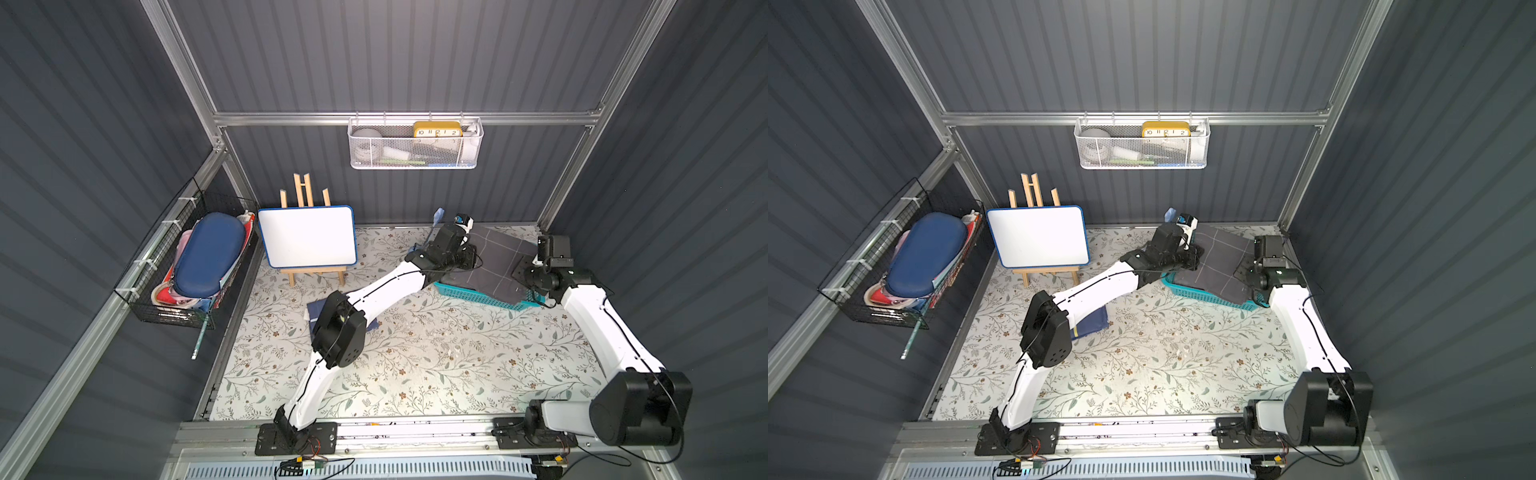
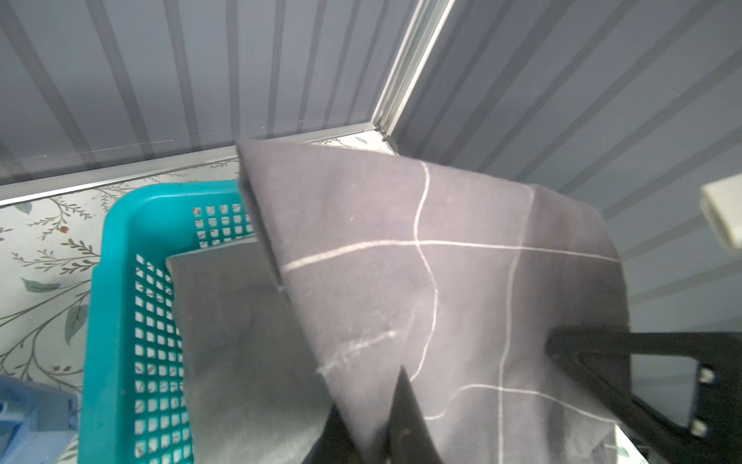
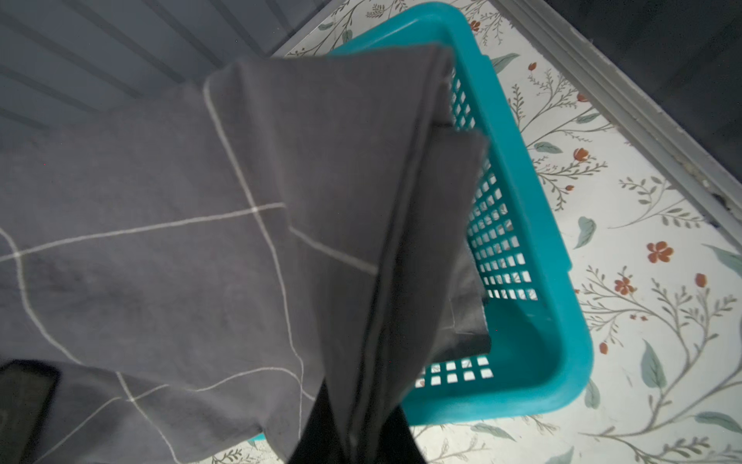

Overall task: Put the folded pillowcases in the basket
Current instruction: Place the pillowcase in the basket.

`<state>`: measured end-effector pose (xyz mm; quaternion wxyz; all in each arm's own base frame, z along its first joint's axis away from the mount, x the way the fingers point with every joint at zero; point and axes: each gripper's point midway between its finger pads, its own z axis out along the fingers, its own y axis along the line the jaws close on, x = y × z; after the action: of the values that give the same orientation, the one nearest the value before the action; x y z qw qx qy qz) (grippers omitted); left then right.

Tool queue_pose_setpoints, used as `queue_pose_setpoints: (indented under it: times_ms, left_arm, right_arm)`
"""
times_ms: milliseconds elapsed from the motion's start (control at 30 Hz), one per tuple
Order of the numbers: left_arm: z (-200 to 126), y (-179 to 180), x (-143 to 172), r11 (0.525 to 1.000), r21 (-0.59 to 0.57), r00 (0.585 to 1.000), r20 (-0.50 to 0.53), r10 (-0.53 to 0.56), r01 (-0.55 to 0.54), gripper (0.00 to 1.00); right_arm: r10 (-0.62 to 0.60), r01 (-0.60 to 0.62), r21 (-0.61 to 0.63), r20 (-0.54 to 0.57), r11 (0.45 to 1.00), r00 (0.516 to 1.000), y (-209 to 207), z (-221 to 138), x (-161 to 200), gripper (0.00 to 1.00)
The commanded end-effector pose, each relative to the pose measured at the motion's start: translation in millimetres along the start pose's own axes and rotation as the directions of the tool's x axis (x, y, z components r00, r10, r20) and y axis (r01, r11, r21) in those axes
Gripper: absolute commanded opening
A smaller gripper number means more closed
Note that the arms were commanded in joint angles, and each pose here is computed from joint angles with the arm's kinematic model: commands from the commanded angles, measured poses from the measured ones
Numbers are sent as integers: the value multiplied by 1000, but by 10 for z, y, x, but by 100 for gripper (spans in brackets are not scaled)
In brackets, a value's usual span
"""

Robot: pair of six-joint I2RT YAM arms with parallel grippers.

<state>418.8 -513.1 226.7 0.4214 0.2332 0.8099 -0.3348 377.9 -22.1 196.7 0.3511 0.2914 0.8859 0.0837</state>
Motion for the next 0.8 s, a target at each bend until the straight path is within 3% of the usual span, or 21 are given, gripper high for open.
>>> queue_pose_setpoints:
  times_ms: [0,267,533,767]
  left_arm:
    - [61,62,-132,1000,19,999,36,-12,11,0]
    - [263,162,-68,999,44,999,27,-29,28,0]
    - [493,305,109,998,43,999,-22,-41,42,0]
    - [458,345,220,997,41,997,-43,-58,60,0]
  right_arm:
    - [44,-42,-49,53,998,998,110,-9,-248,0]
    - [67,-68,6,53,998,996,6,235,-384,0]
    - [66,-65,65,-4,996,998,-101,552,-270,0]
    - [62,-59,98,-22,993,998,-165,646,-264,0]
